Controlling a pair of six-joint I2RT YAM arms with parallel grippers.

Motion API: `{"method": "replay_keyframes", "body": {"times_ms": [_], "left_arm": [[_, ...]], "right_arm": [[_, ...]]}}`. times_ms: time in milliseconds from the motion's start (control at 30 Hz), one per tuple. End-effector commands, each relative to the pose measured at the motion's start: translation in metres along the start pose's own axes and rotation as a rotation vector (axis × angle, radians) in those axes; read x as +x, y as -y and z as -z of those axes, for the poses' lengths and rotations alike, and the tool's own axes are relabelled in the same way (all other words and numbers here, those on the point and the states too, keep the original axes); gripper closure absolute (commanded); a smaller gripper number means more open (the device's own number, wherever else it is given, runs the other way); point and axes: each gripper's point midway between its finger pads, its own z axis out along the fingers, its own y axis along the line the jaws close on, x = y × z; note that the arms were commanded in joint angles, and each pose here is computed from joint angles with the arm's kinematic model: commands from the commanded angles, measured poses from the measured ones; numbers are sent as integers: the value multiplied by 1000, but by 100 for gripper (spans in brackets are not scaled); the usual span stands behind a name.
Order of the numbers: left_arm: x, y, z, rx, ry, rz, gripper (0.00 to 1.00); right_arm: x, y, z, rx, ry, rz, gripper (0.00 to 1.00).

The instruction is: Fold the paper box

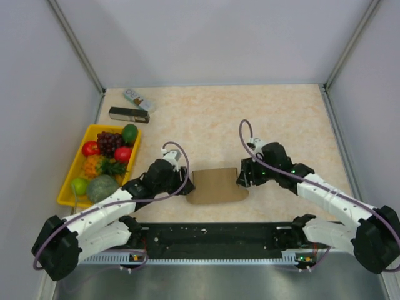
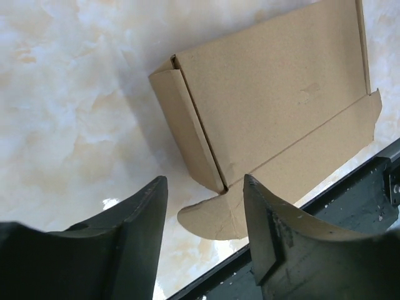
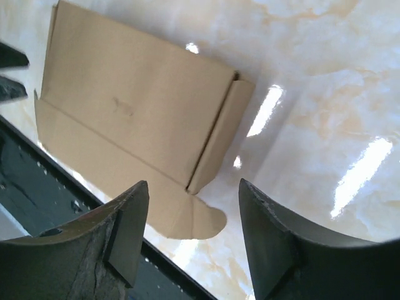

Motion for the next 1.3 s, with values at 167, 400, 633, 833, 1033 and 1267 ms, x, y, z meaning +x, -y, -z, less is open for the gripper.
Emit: {"method": "replay_keyframes", "body": {"times_ms": [167,400,633,833,1033,1267], "left_arm": [[-59,-10,53,-119,250,-36,39],[-67,-30,83,-178,391,27,37],[-58,-26,84,-105,410,75,37],[-52,-23,81,-63,409,86,37],[-55,-17,85,-37,421,80,37],[-58,-15,88,-29,431,63,37]], "right_arm": [[-10,-68,25,78,47,609,37],[22,-111,13,253,72,1129,35],[48,-113,-16,413,77,1391,39],[55,-112,-30,503,116,1484,43],[64,-101,-38,537,122,1518,48],[59,-104,-35,568,164,1527,66]]}}
